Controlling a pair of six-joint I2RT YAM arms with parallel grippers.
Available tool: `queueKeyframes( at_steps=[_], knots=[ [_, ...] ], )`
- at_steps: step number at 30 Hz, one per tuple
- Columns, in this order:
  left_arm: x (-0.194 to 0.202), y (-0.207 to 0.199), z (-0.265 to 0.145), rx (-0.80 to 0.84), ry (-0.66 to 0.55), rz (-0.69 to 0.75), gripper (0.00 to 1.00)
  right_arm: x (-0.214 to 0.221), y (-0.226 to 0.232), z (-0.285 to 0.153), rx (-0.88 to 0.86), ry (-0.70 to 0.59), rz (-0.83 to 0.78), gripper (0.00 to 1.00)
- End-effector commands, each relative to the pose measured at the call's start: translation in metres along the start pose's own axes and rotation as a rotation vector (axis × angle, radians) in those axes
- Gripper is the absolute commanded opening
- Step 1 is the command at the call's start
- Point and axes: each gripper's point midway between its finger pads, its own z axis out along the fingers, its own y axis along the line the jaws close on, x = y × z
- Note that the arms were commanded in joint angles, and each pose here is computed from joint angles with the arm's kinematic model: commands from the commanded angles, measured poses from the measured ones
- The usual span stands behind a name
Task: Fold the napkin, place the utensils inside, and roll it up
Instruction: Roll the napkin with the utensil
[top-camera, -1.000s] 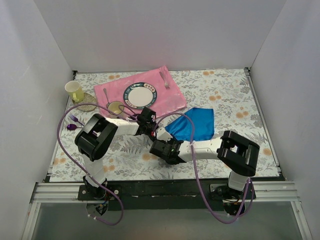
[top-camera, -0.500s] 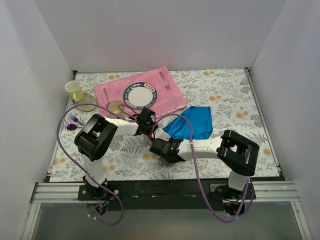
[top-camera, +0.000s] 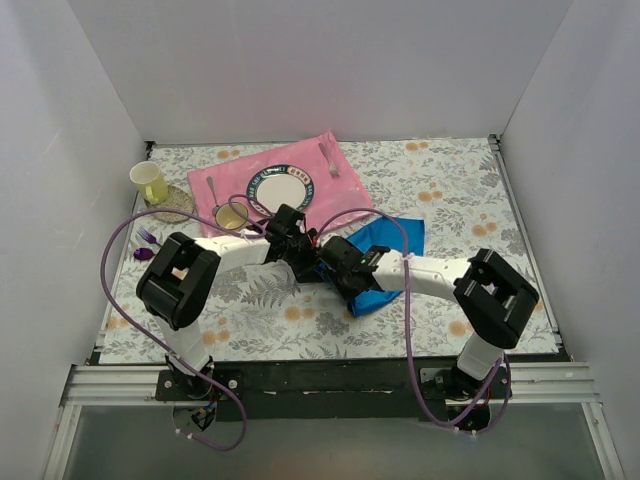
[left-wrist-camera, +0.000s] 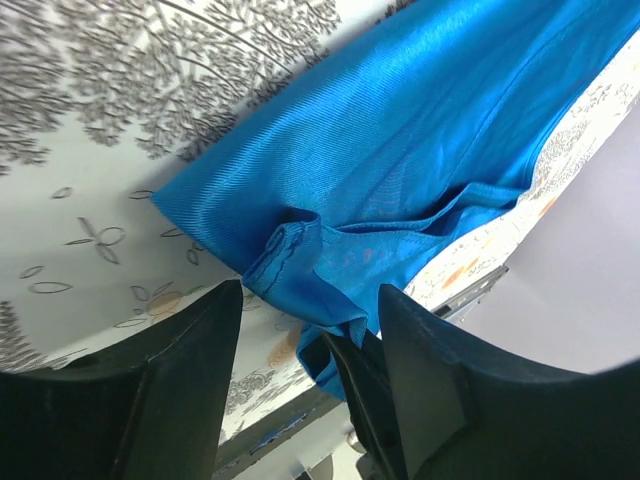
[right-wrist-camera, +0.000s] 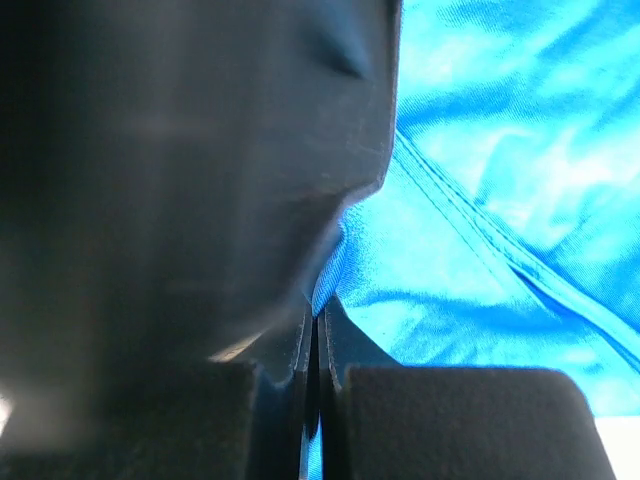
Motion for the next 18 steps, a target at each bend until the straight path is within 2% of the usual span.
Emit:
queueKeyframes(
  at_steps=[1,4,5,8,9,12,18],
  knots=[
    [-0.004,-0.014,-0.022,0.024,-0.022,0.035,0.57,-0.002,0.034,-0.009,-0.282,0.035,0.095,0.01],
    [0.000,-0.016,-0.023,0.038,0.000,0.027,0.61,-0.003,0.038,-0.009,-0.359,0.038,0.131,0.01],
    [0.001,-0.014,-0.022,0.033,0.007,0.019,0.70,-0.005,0.034,-0.008,-0.374,0.035,0.162,0.01],
    [0.005,-0.014,-0.025,0.037,0.019,-0.003,0.75,-0.005,0.030,-0.007,-0.398,0.034,0.194,0.01],
    [0.007,-0.011,-0.025,0.034,0.021,-0.012,0.82,-0.006,0.029,-0.007,-0.401,0.033,0.195,0.01],
    [0.008,-0.011,-0.026,0.053,0.011,-0.037,0.81,-0.010,0.029,-0.010,-0.425,0.020,0.213,0.01],
    [0.019,-0.011,-0.014,0.058,0.066,-0.089,0.78,-0.015,0.024,-0.015,-0.483,0.008,0.262,0.01]
  ],
)
